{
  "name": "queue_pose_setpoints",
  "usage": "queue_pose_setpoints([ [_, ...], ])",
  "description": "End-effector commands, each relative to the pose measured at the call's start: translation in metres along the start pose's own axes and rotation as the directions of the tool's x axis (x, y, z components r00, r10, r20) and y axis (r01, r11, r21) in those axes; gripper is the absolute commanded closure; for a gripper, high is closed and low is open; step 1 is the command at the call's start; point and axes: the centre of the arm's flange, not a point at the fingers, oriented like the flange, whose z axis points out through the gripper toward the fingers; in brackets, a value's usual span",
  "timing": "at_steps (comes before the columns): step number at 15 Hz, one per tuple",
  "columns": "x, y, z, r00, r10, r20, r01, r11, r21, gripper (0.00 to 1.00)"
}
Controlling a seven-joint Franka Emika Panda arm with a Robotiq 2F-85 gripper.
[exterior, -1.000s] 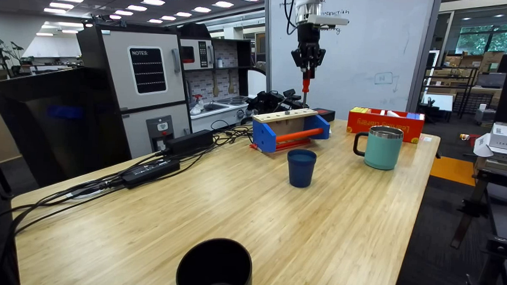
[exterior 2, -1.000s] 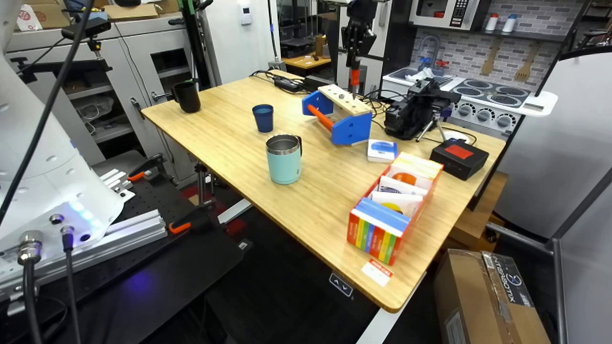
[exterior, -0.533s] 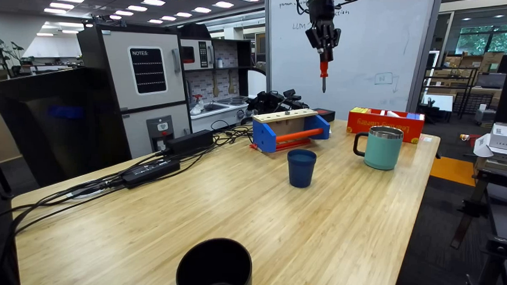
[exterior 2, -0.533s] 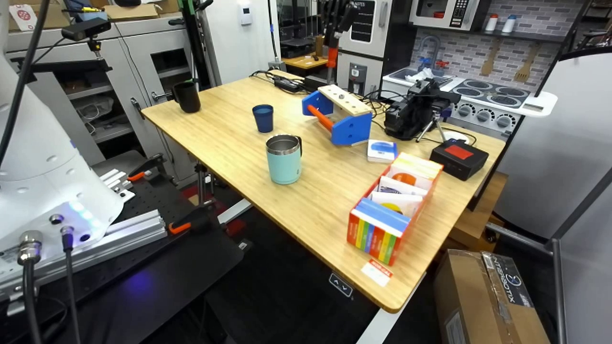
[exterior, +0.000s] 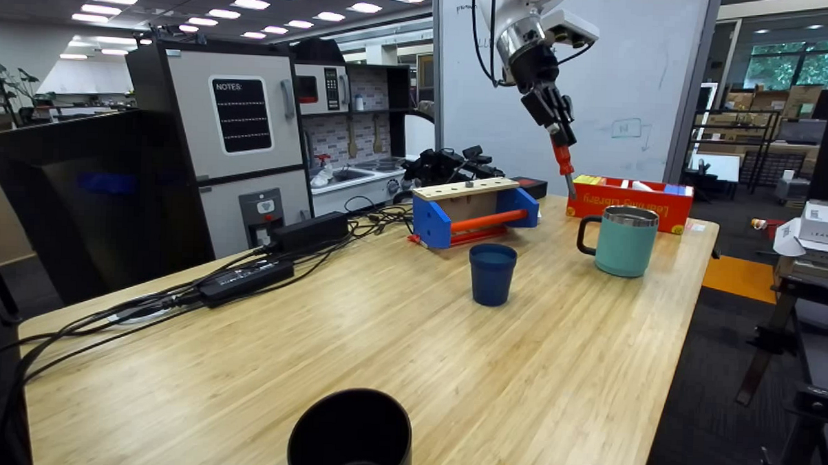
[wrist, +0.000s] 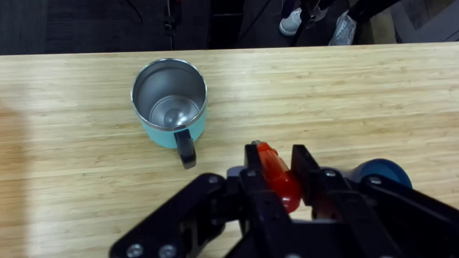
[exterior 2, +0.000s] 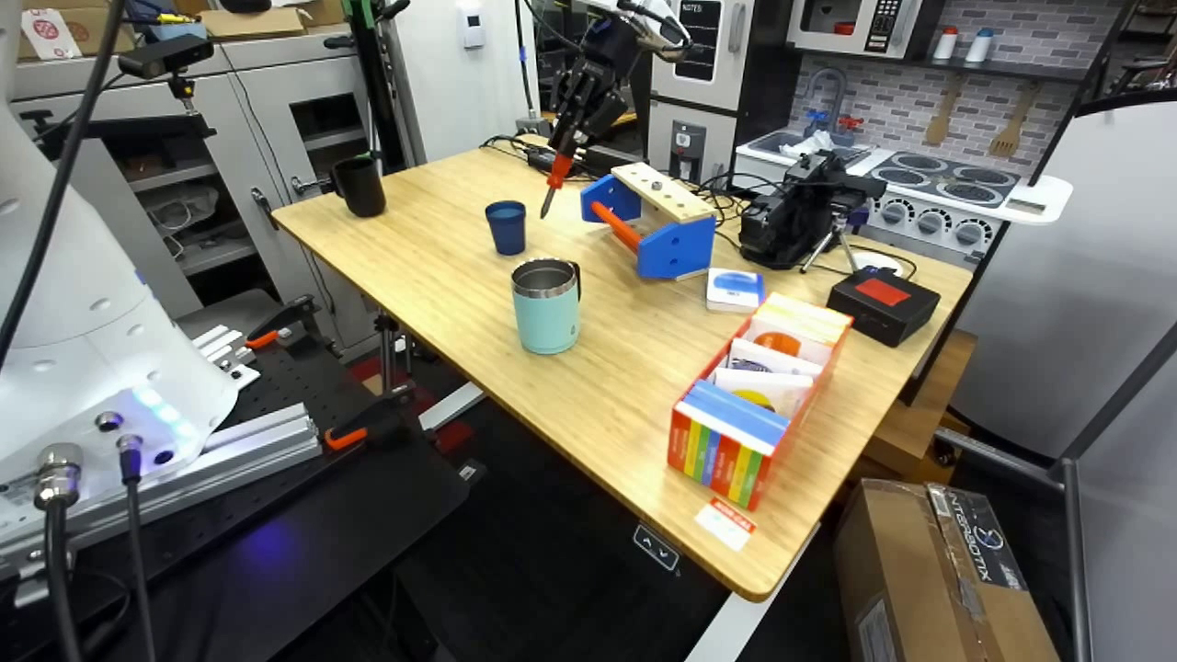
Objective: Put the screwdriver on the table
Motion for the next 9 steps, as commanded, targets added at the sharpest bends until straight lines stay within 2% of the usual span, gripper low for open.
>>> queue_pose_setpoints([
  [1,0.018,-0.015,0.036,0.992,-0.104,0.077,0.102,0.994,0.026,0.93],
  [5,0.049,-0.025,0.084,0.981,-0.132,0.14,0.13,0.991,0.018,0.93],
  [9,0.078,-0.02,0.115,0.99,-0.106,0.093,0.106,0.994,-0.005,0.93],
])
